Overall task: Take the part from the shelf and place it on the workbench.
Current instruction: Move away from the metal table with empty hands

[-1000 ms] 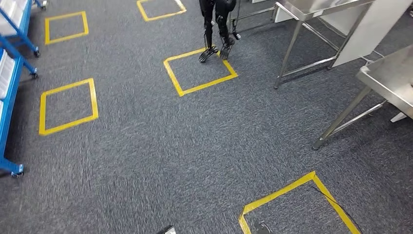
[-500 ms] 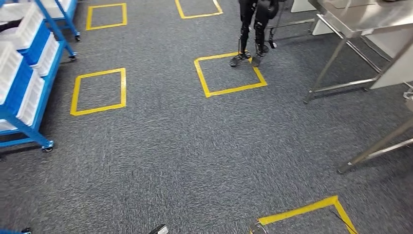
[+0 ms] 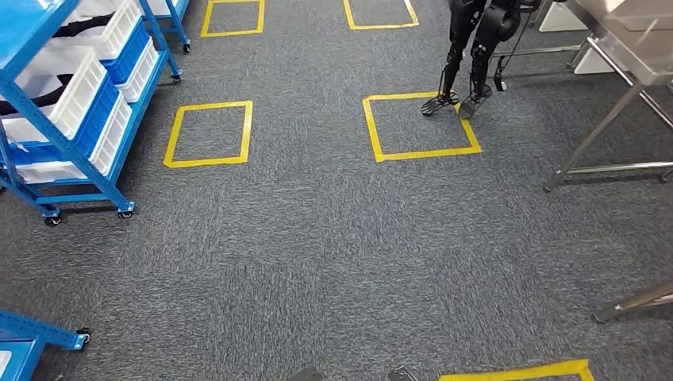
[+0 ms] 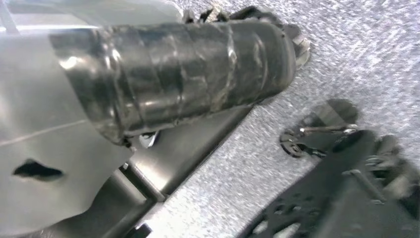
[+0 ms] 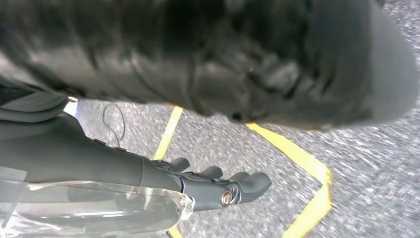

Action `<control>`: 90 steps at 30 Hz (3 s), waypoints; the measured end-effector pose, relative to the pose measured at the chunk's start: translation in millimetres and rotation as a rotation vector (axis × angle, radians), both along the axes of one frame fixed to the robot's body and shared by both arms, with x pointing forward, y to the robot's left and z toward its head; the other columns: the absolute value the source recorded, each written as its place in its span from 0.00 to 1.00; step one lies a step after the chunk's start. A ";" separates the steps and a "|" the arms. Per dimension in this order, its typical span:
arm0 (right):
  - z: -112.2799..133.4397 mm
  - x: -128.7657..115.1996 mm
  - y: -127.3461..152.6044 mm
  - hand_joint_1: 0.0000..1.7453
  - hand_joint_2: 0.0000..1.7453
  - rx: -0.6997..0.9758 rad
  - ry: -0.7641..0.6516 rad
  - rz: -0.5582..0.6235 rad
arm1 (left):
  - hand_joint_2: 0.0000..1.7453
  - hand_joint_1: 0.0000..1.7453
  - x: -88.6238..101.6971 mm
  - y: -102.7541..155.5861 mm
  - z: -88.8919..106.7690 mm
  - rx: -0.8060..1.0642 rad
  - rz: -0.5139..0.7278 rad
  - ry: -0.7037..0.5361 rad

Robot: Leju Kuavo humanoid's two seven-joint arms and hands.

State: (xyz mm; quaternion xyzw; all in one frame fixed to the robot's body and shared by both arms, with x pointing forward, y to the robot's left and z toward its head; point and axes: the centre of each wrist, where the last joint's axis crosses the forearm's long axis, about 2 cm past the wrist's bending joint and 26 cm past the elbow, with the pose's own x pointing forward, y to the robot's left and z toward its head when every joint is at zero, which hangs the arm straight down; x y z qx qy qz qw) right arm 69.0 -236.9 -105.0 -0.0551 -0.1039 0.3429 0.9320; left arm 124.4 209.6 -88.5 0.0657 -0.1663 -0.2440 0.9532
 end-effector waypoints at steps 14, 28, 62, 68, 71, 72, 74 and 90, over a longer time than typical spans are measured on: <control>0.1 -0.5 2.4 0.00 0.00 0.014 0.010 0.034 | 0.00 0.00 8.7 -12.5 4.5 0.018 -0.103 -0.004; 2.0 9.8 3.8 0.00 0.00 0.011 0.014 0.112 | 0.00 0.00 12.9 -12.5 5.8 -0.014 -0.003 -0.015; 0.7 1.5 4.6 0.00 0.00 0.013 0.030 0.050 | 0.00 0.00 14.6 -14.9 6.7 0.018 -0.135 -0.034; 1.0 2.3 5.9 0.00 0.00 0.016 0.027 0.055 | 0.00 0.00 14.6 -15.8 6.9 0.022 -0.159 -0.033; 0.6 0.0 5.8 0.00 0.00 0.017 0.032 0.057 | 0.00 0.00 15.1 -17.1 7.3 0.019 -0.164 -0.031; 0.5 -0.7 5.7 0.00 0.00 0.017 0.034 0.057 | 0.00 0.00 15.0 -17.2 7.2 0.019 -0.165 -0.028; 0.5 -0.4 5.6 0.00 0.00 0.017 0.033 0.057 | 0.00 0.00 15.1 -17.3 7.3 0.019 -0.167 -0.022; 1.1 3.1 5.6 0.00 0.00 0.021 0.029 0.078 | 0.00 0.00 20.5 -16.7 8.8 0.029 -0.179 -0.006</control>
